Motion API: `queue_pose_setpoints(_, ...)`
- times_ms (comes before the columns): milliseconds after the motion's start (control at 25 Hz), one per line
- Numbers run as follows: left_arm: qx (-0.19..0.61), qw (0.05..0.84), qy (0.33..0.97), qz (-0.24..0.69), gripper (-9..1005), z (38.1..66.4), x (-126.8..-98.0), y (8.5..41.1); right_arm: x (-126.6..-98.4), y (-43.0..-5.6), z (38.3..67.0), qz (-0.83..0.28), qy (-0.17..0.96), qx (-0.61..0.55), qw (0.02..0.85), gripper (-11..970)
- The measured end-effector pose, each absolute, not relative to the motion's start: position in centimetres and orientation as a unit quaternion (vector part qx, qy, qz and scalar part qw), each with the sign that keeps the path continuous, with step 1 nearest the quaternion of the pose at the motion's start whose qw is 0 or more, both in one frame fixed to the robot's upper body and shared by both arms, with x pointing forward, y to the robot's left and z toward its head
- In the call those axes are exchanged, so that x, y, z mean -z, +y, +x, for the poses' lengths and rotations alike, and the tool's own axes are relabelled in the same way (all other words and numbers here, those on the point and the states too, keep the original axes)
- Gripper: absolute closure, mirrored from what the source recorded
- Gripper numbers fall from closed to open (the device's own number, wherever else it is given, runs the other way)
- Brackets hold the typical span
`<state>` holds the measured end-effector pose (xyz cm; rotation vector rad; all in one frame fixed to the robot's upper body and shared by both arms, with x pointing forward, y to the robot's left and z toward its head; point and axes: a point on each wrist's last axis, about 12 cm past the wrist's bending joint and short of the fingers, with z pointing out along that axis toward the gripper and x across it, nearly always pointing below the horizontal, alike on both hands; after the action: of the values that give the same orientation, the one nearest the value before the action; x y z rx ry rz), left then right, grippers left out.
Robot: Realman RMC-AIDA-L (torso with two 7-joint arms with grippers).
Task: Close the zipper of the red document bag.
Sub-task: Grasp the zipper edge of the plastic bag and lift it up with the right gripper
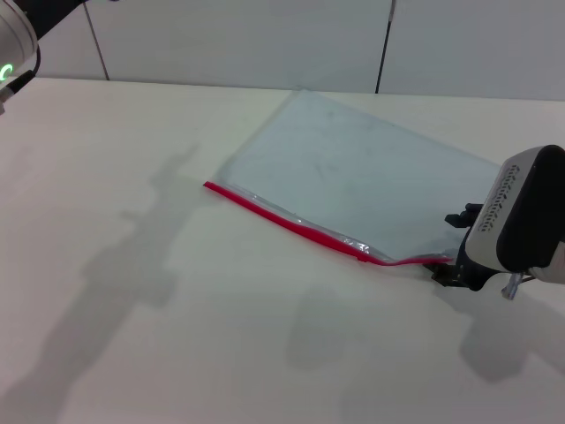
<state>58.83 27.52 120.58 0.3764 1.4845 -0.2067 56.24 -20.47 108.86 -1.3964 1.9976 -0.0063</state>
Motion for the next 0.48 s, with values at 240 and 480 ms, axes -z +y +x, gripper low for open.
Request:
queue_pose_setpoints(240,0.094,0.716,0.670,0.171,414,58.84,-120.58,27.47,-108.60,-20.17,56.57,-0.540,0.770,-0.001,0.339,236)
queue_pose_setpoints(480,0.096,0.716,0.669,0.174,414,58.84,-120.62,27.36,-108.25,-19.58,57.19,-0.539,0.778,-0.009,0.324,318)
